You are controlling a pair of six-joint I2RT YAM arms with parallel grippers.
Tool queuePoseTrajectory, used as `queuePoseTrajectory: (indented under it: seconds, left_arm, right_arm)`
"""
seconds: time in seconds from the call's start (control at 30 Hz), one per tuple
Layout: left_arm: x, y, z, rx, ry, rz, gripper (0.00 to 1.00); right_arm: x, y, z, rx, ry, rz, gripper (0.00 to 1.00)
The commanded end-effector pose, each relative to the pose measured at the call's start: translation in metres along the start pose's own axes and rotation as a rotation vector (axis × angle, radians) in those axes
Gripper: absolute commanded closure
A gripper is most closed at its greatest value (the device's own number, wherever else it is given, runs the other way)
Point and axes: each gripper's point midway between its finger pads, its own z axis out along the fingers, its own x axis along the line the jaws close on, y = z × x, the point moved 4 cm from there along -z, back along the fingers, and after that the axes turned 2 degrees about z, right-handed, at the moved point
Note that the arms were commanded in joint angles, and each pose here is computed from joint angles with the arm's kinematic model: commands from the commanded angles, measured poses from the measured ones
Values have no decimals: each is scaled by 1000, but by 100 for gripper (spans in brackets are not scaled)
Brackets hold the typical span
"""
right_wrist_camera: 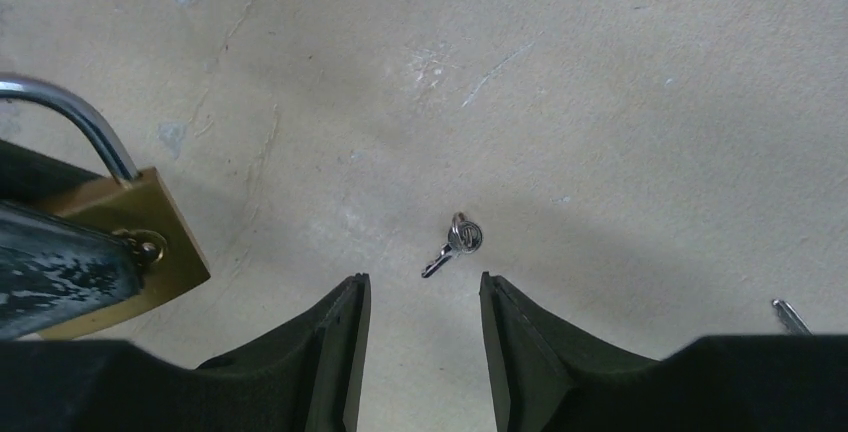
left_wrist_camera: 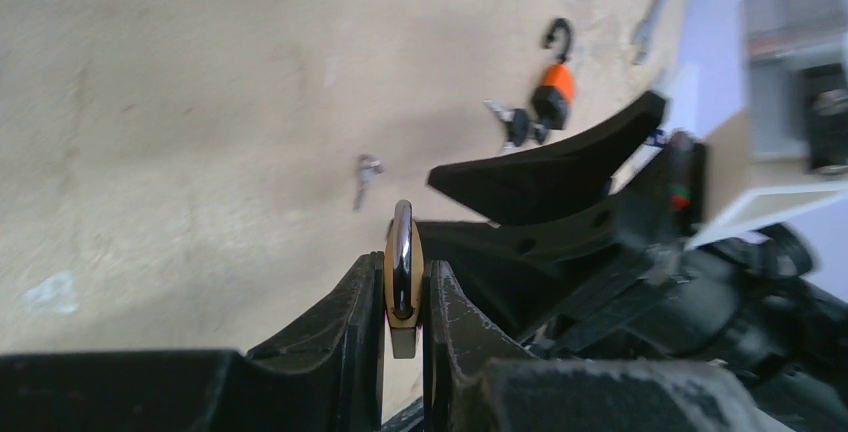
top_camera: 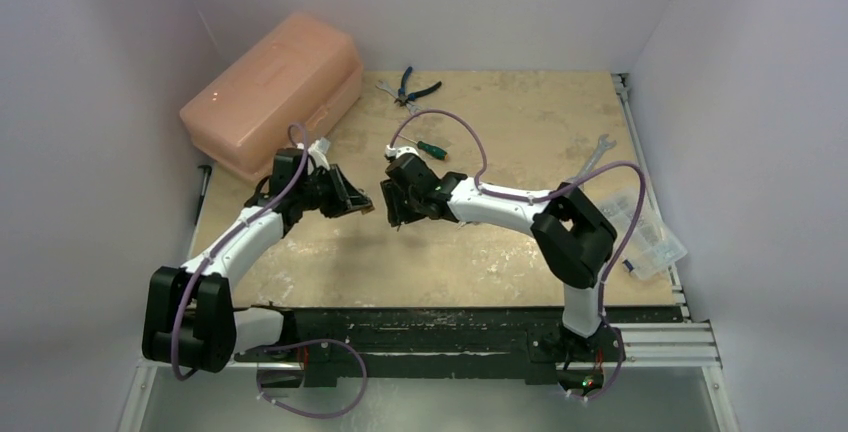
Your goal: Unlock with the key
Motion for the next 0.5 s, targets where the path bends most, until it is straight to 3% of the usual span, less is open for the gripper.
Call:
queuePoseTrajectory:
  seconds: [0.0,0.33,0.47]
  left_arm:
    - [32,-7,1,-20,160,-4,100]
    - [46,-21,10,36,396,65,100]
    - [49,-25,17,78,460,92,100]
  right_arm:
    - [6,22,7,-49,-17,19,50]
    - [-8,16,33,-26,-141,2,53]
    - [-12,9,43,-4,-163,-10,61]
